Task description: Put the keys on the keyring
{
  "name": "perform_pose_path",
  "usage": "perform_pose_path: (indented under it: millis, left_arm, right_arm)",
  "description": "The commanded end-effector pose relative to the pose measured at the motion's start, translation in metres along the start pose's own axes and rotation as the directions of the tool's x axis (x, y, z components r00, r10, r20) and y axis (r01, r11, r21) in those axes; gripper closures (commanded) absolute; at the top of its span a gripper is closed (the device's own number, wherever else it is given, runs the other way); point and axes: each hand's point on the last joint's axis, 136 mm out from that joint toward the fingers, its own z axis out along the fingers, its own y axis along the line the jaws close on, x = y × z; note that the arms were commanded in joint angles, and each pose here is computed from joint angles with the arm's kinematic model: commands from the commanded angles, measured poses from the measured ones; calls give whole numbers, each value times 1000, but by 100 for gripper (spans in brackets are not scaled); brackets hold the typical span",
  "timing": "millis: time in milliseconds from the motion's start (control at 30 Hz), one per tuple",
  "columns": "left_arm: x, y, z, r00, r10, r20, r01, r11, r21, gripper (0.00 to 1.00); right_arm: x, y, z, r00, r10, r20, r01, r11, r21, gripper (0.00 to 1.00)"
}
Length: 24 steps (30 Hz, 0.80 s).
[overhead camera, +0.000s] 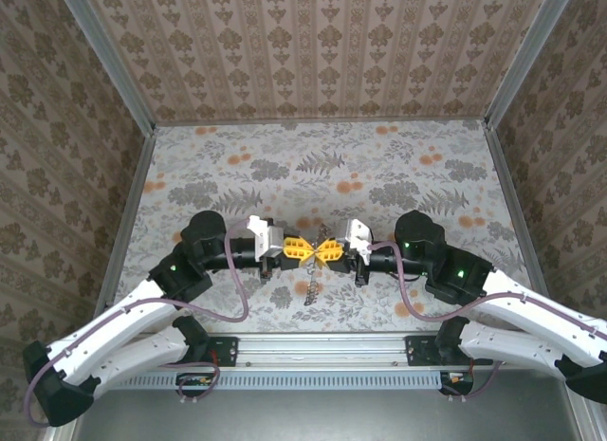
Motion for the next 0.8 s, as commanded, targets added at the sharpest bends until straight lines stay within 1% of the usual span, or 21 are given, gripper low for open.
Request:
perform_pose_path:
  millis: [0,100,200,300,400,467,600,767]
  left_arm:
    - [-23,-1,-9,999,23,32,-22,1000,-16,100]
    - [-10,9,-11,993,26,-111,-34,997,-73,100]
    - [-3,15,-11,970,52,-239,-75,993,-89,88]
    - [6,16,-6,933,82,-350,-116,990,-77,80]
    - [11,15,-1,911,107,-397,-138,989,-50,70]
    - [12,16,1,904,115,-412,-145,988,-43,66]
    - [12,20,3,899,130,-417,-163,986,-45,64]
    - [17,21,6,893,130,-432,-158,987,-31,65]
  right_arm:
    - [-8,-8,-8,1000,-1,12,1,999,49,100]
    - [-9,-15,-10,999,-16,-28,19,997,78,100]
    - [-4,-21,-7,995,-18,-93,27,995,100,100]
    - [-2,-25,-5,992,-16,-127,30,993,112,100]
    - [-2,-25,-4,991,-20,-135,35,993,111,100]
    - [-3,-24,-4,990,-26,-136,40,994,102,100]
    - [-4,-18,-4,990,-33,-137,43,997,68,100]
    - [-1,-15,0,988,-27,-150,34,998,44,100]
